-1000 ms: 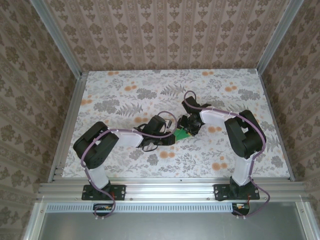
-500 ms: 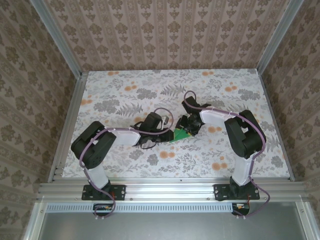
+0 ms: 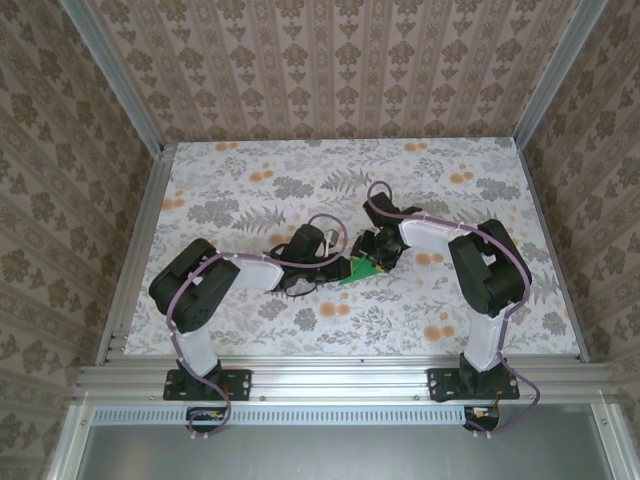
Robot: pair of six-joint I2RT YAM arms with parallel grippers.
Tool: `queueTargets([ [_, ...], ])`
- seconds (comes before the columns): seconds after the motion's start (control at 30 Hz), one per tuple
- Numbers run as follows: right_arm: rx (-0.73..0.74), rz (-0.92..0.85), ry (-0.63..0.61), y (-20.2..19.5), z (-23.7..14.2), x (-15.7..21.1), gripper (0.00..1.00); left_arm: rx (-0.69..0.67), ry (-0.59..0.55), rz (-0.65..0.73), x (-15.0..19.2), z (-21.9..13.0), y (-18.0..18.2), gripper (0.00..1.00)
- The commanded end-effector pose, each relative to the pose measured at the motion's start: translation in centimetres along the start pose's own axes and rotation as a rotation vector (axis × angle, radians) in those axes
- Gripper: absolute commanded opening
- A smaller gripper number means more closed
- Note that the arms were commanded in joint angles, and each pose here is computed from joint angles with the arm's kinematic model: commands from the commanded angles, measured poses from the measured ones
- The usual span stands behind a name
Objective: Fold a paper plane with a square sheet of paper (pick it up from the middle)
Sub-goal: Fourth fold the wing at the center of the table.
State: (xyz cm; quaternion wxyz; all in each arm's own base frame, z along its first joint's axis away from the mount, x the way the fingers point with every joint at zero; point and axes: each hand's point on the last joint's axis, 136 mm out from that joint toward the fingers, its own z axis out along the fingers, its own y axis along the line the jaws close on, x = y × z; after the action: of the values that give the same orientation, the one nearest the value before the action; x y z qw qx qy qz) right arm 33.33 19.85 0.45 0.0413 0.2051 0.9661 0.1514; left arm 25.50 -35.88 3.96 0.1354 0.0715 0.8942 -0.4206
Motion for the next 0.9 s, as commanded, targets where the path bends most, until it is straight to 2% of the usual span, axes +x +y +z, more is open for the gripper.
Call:
queueTargets([
  [0.0,0.435,0.052,0.143,-12.2,5.4,4.4,0.62,0.015,-0.011,0.0,-0.6,0.5,-0.5,0.15],
  [0.5,0.461,0.039,0.156,-12.8,6.0,4.6,0.64,0.033,-0.049,0.001,-1.2,0.8,-0.5,0.13],
  [0.87,0.466,0.044,0.158,-13.0,6.2,4.7,0.63,-0.068,-0.022,0.012,0.0,1.3,1.9,0.12],
])
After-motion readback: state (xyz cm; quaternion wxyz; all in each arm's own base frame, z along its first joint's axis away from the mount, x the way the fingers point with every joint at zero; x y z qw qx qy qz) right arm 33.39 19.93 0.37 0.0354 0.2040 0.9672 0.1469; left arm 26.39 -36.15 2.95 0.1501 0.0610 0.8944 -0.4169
